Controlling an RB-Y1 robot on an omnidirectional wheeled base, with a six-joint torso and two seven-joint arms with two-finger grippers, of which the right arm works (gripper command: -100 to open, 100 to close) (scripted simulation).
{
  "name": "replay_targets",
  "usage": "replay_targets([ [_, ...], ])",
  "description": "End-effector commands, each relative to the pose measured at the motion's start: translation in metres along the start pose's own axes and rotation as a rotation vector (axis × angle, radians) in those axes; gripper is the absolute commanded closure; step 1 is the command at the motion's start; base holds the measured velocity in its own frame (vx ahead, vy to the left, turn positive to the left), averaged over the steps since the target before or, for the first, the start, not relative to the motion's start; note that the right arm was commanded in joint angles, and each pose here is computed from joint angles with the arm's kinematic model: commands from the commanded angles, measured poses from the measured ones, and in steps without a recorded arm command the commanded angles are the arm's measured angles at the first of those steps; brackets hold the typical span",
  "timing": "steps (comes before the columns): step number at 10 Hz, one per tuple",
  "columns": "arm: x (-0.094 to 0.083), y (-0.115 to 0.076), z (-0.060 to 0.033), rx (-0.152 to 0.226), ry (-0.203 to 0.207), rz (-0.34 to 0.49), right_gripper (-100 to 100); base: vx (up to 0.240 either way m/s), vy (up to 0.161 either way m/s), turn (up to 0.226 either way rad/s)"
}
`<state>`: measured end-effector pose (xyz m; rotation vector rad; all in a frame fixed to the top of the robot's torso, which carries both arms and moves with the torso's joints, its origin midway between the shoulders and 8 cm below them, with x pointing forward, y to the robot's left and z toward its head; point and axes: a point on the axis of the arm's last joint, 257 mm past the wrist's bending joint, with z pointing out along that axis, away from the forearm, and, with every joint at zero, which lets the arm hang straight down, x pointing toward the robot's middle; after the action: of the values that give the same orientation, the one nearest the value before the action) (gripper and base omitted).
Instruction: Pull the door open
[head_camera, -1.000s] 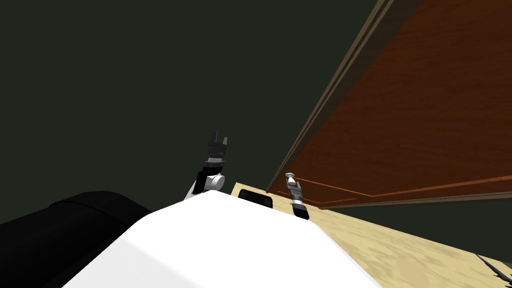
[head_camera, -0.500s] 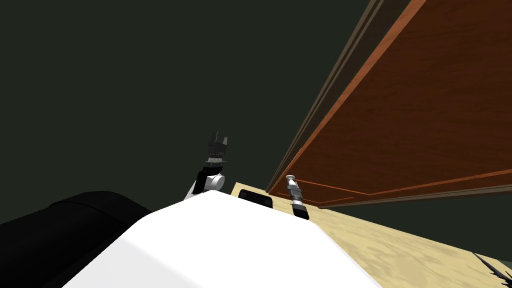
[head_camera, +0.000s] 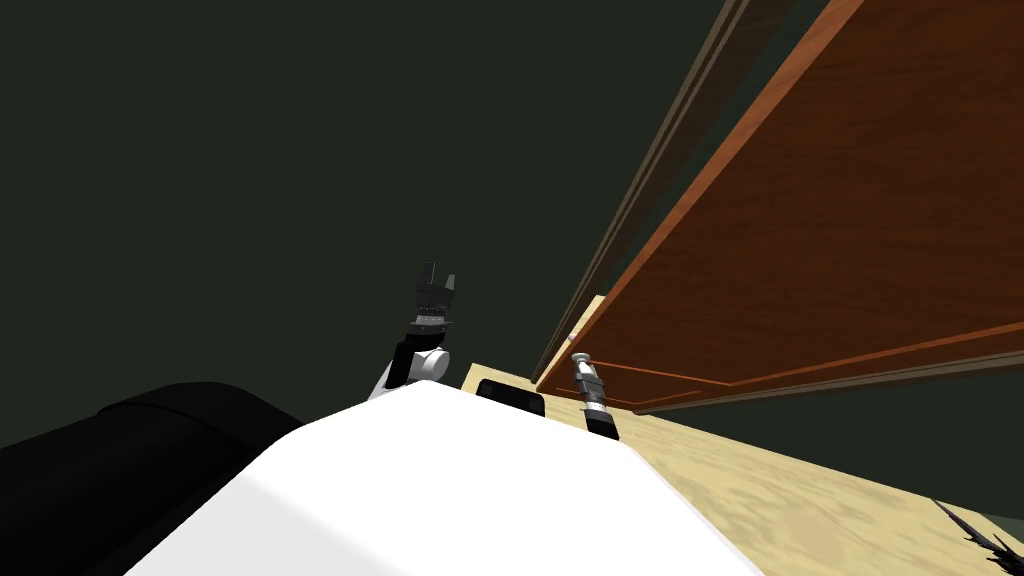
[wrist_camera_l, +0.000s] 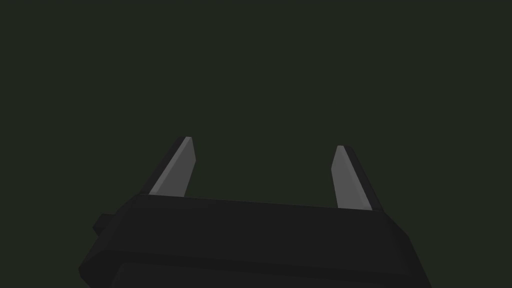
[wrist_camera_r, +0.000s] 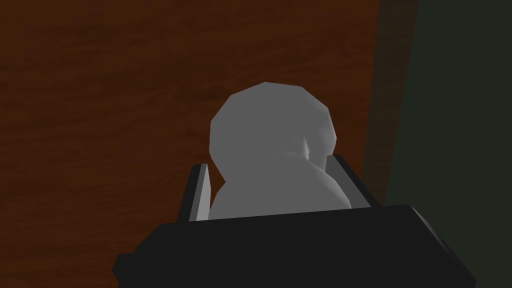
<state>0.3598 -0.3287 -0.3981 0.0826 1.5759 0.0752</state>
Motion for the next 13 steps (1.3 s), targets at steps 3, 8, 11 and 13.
replay_targets([
  [3,-0.0052,0.0009,0.0073,-0.001,-0.015,0.12,100,-0.053,-0.007,0.042],
  [8,-0.0073,-0.0007,0.0116,0.002,-0.025,0.273,100,-0.06,-0.008,0.019],
  [11,-0.0084,-0.0016,0.0141,0.003,-0.03,0.363,100,-0.042,-0.007,0.053],
  [13,-0.0091,-0.0022,0.0155,0.004,-0.033,0.417,100,-0.033,-0.009,0.047],
])
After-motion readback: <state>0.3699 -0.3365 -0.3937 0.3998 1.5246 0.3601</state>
